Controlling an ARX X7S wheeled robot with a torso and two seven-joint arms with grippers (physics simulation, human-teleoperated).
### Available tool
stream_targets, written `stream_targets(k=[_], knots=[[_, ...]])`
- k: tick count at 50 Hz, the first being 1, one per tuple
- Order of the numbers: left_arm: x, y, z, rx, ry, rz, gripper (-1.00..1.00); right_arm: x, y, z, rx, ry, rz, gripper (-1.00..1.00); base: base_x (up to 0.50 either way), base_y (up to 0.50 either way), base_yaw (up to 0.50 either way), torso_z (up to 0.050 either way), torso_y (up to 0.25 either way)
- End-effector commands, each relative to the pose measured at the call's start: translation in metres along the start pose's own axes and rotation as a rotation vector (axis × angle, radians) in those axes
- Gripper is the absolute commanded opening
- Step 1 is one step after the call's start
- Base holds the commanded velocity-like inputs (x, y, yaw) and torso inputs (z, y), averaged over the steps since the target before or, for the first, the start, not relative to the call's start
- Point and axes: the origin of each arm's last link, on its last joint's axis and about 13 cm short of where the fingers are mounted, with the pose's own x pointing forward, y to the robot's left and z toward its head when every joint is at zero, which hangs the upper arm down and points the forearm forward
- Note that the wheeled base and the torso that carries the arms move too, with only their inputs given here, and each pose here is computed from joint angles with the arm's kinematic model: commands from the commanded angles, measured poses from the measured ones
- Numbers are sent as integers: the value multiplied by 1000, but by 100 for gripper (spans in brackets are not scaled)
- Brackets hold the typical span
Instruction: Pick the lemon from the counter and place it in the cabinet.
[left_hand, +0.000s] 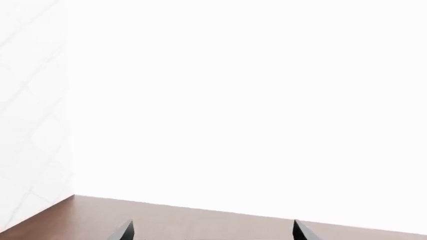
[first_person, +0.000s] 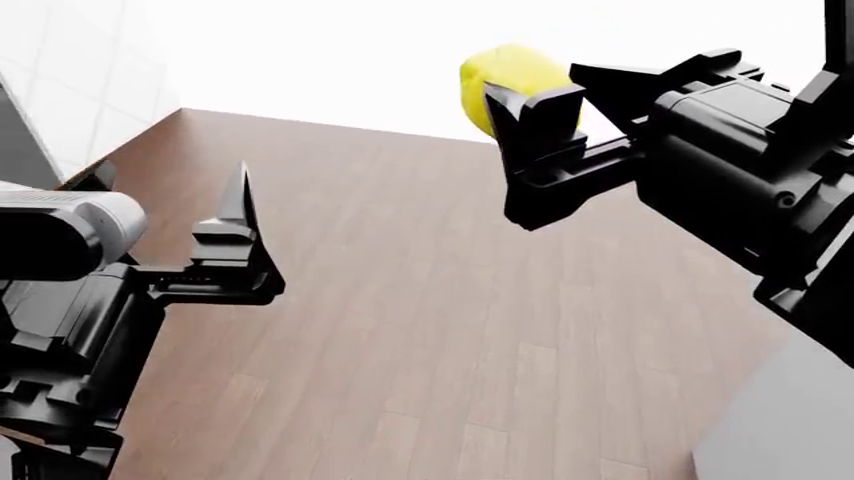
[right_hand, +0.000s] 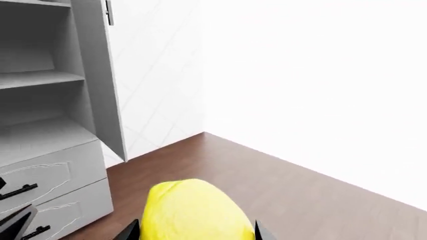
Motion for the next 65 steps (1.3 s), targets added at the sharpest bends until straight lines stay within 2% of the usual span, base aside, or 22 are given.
stream_targets(k=[1,65], knots=[[0,0,0,0,0,0,100,0,0,0,-8,-5,0,-100,-10,38,500,0,10],[0,0,0,0,0,0,100,-1,0,-1,-9,-2,6,-100,-17,35,500,0,0]])
